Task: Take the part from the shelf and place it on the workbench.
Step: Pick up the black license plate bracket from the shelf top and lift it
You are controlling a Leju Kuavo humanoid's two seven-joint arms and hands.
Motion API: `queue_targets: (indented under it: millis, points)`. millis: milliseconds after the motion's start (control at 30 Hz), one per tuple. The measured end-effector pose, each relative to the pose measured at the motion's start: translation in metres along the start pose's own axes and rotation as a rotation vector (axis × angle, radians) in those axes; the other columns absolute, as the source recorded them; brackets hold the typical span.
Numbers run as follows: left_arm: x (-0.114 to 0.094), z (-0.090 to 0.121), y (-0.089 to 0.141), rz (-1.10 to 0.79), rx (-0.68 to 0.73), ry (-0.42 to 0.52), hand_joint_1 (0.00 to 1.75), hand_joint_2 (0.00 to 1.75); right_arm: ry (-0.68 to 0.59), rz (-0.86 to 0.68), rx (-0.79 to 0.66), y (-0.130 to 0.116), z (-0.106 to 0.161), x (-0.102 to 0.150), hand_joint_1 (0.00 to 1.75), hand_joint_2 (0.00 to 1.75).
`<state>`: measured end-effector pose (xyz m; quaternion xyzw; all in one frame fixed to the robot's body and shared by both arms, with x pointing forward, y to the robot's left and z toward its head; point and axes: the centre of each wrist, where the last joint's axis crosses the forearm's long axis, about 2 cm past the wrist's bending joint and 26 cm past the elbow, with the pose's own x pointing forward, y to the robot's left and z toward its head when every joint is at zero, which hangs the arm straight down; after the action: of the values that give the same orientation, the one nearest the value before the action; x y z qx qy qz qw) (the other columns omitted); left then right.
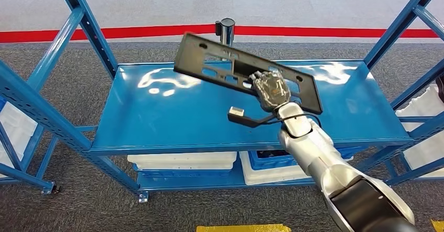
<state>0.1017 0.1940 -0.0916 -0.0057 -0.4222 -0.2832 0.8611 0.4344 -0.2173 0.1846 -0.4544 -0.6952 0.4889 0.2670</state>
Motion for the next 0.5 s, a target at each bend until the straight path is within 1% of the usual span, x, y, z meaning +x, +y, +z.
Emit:
queue_targets:
  millis: [100, 233, 367, 500]
  points:
    - [-0.002, 0.001, 0.0, -0.001, 0.009, -0.005, 0.0, 1.75, -0.004, -0.024, -0.135, -0.031, -0.014, -0.008, 1.75, 1.75]
    - [-0.004, 0.002, 0.001, -0.007, 0.014, -0.008, 0.0, 1.75, -0.026, -0.041, -0.3, -0.061, -0.016, -0.012, 1.75, 1.75]
    - [-0.008, 0.005, 0.001, -0.027, 0.028, -0.024, 0.0, 1.75, -0.047, -0.084, -0.454, -0.088, -0.008, -0.012, 1.75, 1.75]
    - [-0.013, 0.008, 0.001, -0.038, 0.034, -0.024, 0.0, 1.75, -0.064, -0.118, -0.557, -0.104, 0.006, -0.01, 1.75, 1.75]
